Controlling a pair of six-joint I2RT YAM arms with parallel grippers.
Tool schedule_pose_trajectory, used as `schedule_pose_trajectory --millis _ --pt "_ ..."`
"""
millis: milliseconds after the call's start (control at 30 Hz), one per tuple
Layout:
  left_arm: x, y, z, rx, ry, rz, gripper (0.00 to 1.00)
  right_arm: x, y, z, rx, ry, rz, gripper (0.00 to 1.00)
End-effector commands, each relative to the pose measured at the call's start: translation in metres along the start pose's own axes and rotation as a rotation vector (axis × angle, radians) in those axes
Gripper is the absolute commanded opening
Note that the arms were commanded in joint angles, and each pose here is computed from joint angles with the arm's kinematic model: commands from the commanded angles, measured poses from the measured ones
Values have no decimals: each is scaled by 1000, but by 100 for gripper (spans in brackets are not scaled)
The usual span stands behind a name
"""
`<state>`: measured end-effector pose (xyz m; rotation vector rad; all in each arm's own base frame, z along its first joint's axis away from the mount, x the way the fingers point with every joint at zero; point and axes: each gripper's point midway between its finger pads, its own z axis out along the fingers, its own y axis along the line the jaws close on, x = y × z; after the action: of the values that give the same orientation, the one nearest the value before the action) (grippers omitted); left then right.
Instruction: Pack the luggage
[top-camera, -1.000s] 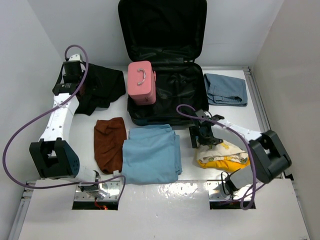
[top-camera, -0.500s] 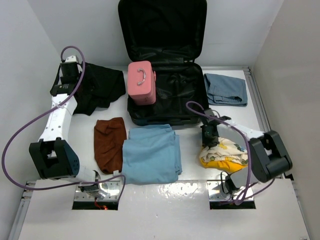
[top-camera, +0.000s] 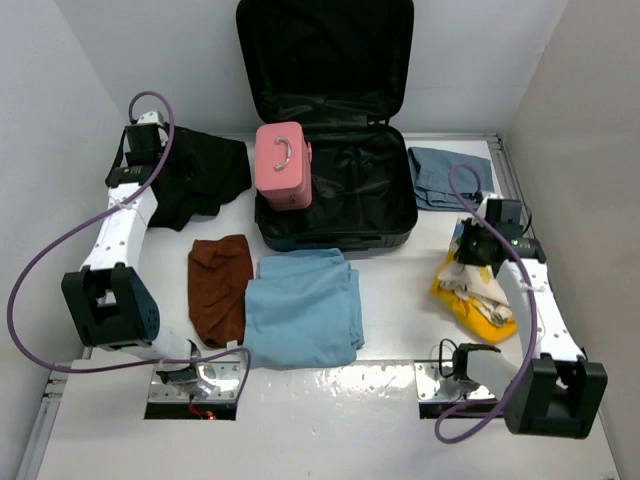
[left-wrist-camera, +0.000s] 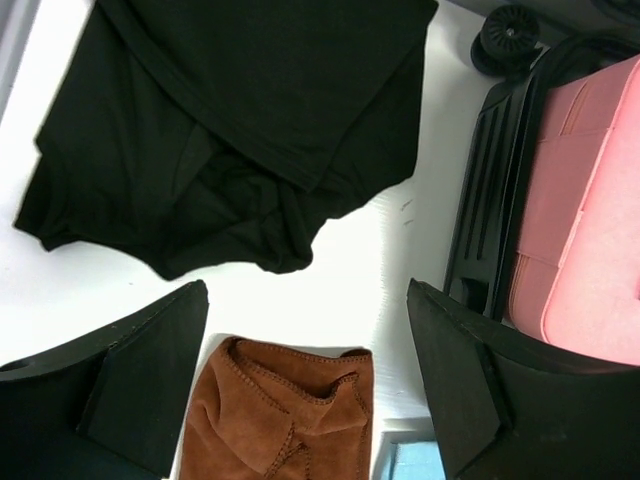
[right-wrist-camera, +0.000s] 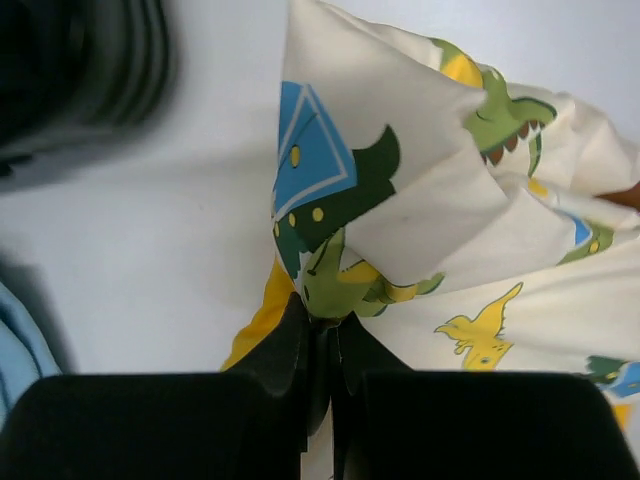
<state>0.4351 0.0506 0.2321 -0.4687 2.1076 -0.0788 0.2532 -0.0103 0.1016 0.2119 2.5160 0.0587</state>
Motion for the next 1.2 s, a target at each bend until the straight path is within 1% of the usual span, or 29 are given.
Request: schedule_pose_trajectory --millis 0,33,67,133,167,200,300,333,367,400,433,467,500,533,567,600,633,667,700,733,767,800,833,900,933,1133,1167 --pt "-27 -9 5 46 -64 -25 85 -76 10 -11 -104 -201 -99 0" --pt "-28 -10 9 45 -60 -25 85 -90 12 -10 -117 -244 -103 0" --pt "-28 -10 9 45 -60 -25 85 -94 14 1 -128 -227 -84 0" --pt "-26 -14 15 49 -49 -20 85 -125 21 -2 -145 -295 -88 0" --pt "-31 -15 14 53 -60 -20 85 -129 26 13 -157 -274 -89 0" --pt "-31 -15 14 53 -60 -20 85 -159 31 2 -165 -343 -104 0" --pt "-34 -14 14 44 -73 -21 85 -192 52 15 -204 -375 -121 0" --pt "-34 -12 14 34 -76 -21 85 -219 61 9 -220 -424 -133 0" --pt "-30 -11 16 31 -66 -21 85 -229 80 8 -251 -453 -148 0" --pt "-30 -11 16 31 -66 -21 85 -231 84 28 -247 -429 -162 0" --pt "-29 -9 17 22 -68 -21 85 -234 100 32 -270 -431 -183 0" --pt "-31 -9 14 25 -77 -21 85 -262 112 17 -289 -503 -200 0" --pt "-29 -4 15 14 -71 -26 85 -265 130 19 -314 -506 -215 0" --pt "-24 -1 17 3 -63 -26 85 -276 139 36 -325 -497 -211 0" --pt "-27 -2 14 5 -72 -17 85 -292 157 26 -354 -535 -222 0" --pt "-28 2 14 -3 -74 -22 85 -302 176 31 -380 -550 -237 0" --pt "-28 3 14 -3 -74 -13 85 -300 187 48 -392 -530 -252 0" --pt "-24 4 15 -6 -66 -13 85 -309 215 36 -436 -567 -290 0" --pt "-25 8 15 -13 -68 -18 85 -320 229 49 -452 -578 -309 0" --pt "-25 9 15 -13 -68 -9 85 -310 236 63 -462 -548 -322 0" --pt "-25 9 15 -13 -68 -8 85 -320 254 62 -486 -571 -337 0" --pt "-27 13 15 -21 -70 -13 85 -316 268 67 -504 -565 -355 0" --pt "-27 13 15 -21 -70 -13 85 -303 275 96 -508 -517 -375 0" --pt "-27 13 15 -21 -70 -13 85 -307 299 90 -544 -538 -392 0" --pt "-25 13 13 -21 -70 -13 85 -304 308 103 -558 -522 -389 0" --pt "-19 21 12 -42 -57 -19 85 -273 328 132 -564 -427 -339 0" --pt "-22 20 9 -40 -65 -19 84 -268 327 137 -549 -402 -288 0"
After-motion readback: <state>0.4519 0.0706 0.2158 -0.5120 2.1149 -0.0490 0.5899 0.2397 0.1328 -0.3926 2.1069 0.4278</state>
